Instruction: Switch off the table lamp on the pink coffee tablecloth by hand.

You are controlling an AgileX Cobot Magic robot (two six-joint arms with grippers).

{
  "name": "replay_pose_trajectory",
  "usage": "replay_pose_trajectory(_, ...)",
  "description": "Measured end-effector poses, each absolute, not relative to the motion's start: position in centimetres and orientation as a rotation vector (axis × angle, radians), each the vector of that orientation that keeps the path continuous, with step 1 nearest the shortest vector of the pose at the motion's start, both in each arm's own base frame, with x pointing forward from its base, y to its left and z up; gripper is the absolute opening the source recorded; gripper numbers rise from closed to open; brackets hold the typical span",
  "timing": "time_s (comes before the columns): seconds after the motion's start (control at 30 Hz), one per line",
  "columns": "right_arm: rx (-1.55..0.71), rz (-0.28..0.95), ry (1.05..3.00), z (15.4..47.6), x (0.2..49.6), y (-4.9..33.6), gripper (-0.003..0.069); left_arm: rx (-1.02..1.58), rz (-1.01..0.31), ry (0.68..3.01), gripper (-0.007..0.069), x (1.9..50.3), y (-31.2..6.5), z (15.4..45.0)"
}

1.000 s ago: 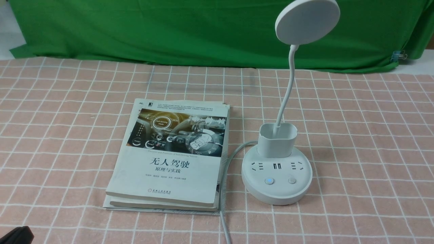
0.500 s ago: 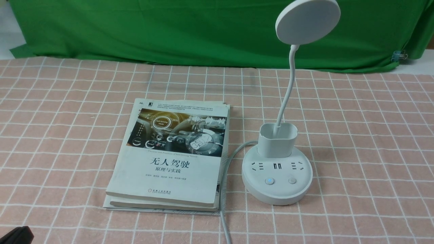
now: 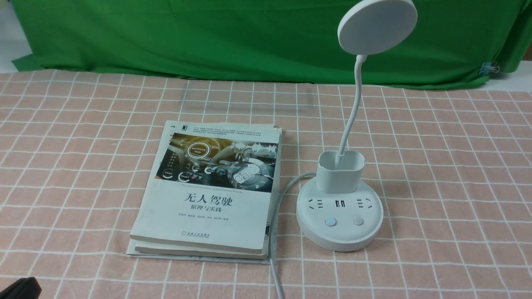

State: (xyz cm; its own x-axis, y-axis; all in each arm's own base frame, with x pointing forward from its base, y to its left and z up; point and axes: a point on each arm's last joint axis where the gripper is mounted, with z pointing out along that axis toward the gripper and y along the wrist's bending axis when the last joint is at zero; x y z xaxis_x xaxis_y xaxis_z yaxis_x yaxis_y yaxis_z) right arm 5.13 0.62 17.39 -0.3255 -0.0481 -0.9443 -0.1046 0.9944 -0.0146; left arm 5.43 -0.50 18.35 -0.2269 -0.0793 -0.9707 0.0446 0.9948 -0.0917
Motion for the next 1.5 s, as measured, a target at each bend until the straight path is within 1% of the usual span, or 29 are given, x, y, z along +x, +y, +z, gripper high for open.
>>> replay_pose_trajectory(0.3, -0.108, 0.059, 1.903, 17.39, 5.13, 0.63, 0.0113, -0.026, -0.114, 1.796, 0.0006, 5.43, -0.50, 18.35)
replay_pose_trajectory(1.5, -0.101, 0.065, 1.903, 17.39, 5.13, 0.63, 0.0192, -0.026, -0.114, 1.796, 0.0006, 5.43, -0.50, 18.35)
